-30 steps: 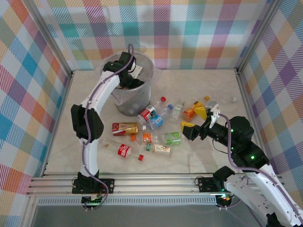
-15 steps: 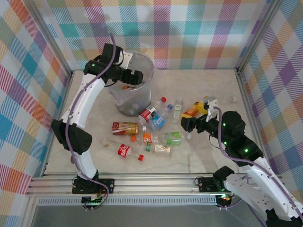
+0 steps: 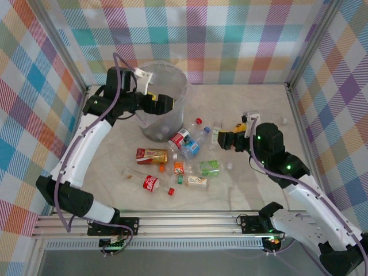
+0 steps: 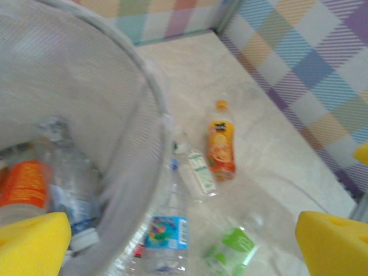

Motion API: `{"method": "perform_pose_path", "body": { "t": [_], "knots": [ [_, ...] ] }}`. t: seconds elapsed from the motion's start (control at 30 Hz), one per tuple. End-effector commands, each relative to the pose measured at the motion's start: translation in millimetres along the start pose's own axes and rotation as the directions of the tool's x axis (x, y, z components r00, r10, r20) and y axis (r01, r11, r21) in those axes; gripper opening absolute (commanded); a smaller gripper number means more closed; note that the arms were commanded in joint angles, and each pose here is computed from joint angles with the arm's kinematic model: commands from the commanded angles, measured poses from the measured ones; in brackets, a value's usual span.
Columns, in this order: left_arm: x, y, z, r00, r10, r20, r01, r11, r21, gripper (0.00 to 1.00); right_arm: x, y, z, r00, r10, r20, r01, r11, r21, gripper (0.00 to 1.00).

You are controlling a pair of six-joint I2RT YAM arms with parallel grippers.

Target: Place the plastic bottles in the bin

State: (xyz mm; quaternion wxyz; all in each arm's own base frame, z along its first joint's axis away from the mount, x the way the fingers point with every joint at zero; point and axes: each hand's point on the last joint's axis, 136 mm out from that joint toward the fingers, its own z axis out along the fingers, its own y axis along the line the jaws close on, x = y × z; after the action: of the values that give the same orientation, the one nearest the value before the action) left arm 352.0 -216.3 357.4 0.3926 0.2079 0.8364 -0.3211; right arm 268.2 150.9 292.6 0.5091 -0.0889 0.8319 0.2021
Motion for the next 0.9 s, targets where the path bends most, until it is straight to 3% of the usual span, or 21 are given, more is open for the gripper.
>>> {"method": "perform_pose_path", "body": {
  "t": [0.0,0.27,0.4,0.57,0.87],
  "knots": [
    [2.0,-46.1,-11.2,0.998,0.029,0.050,-0.037,0.983,0.182,1.00,-11.6,-19.3,1.0,0.998,0.060,0.004,-0.060,0.994,0.089,1.00],
    [57.1,-98.1,-3.2,0.995,0.097,-0.025,-0.084,0.946,0.314,1.00,-12.3,-76.6,32.3,0.969,0.244,-0.047,-0.232,0.956,0.182,1.00],
    [77.0,-109.0,1.1,0.988,0.135,-0.069,-0.102,0.931,0.350,1.00,-7.5,-124.1,50.2,0.919,0.391,-0.052,-0.359,0.885,0.297,1.00],
    [83.7,-119.0,0.2,0.985,0.147,-0.090,-0.103,0.920,0.377,1.00,0.3,-180.9,69.3,0.818,0.574,0.018,-0.527,0.738,0.421,1.00],
    [99.8,-129.0,2.7,0.980,0.154,-0.126,-0.098,0.923,0.372,1.00,20.8,-259.4,100.1,0.530,0.817,0.225,-0.784,0.372,0.498,1.00]
  ]
}}
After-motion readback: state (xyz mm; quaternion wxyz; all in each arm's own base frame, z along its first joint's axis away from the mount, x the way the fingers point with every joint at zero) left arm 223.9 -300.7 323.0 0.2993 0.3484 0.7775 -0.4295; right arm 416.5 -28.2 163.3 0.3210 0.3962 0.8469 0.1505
